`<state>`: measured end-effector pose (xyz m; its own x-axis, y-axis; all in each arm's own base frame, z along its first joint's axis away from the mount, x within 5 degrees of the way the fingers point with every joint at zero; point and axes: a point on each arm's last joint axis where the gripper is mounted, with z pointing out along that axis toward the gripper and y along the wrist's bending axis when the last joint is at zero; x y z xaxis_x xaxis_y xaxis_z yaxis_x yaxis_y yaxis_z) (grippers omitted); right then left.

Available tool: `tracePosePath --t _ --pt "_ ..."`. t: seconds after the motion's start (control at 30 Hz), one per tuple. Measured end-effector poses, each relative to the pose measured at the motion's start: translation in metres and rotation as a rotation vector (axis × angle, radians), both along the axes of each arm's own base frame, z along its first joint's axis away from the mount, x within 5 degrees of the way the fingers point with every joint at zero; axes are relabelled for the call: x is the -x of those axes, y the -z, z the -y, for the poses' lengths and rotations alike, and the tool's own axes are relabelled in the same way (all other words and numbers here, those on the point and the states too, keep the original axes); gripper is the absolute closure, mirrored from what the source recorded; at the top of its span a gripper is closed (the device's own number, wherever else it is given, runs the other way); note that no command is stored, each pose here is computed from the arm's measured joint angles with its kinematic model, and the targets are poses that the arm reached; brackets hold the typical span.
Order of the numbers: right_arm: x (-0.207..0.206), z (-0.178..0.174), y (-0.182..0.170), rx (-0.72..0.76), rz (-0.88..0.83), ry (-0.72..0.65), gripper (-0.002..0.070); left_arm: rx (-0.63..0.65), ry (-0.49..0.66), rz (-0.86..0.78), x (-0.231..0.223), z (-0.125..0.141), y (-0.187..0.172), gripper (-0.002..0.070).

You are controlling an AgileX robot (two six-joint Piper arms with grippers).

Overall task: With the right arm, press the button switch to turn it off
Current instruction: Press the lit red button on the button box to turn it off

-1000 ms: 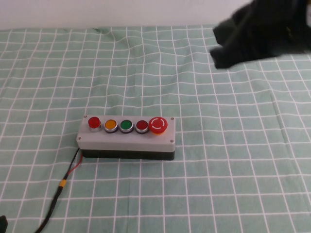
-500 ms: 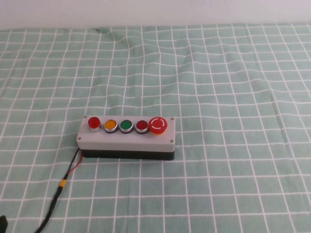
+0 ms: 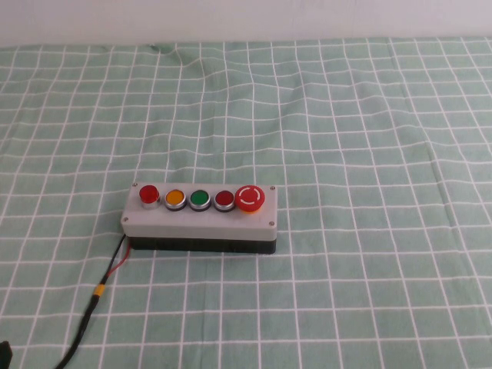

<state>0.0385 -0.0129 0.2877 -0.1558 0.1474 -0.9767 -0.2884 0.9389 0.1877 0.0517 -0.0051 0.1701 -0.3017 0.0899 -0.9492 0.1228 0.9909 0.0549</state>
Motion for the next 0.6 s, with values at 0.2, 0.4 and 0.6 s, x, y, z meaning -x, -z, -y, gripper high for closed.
tracePosePath --t 0.2,0.4,0.6 --pt "-0.0024 -0.0059 0.0092 0.004 0.024 -0.036 0.0692 0.000 0.000 0.000 0.0000 0.0000 0.0000 0.0678" --pt "-0.0020 -0.0071 0.0071 -0.003 0.046 -0.051 0.0692 0.000 0.000 0.000 0.0000 0.0000 0.0000 0.0678" --pt "-0.0020 -0.0072 0.0069 -0.002 0.048 -0.051 0.0692 0.000 0.000 0.000 0.0000 0.0000 0.0000 0.0678"
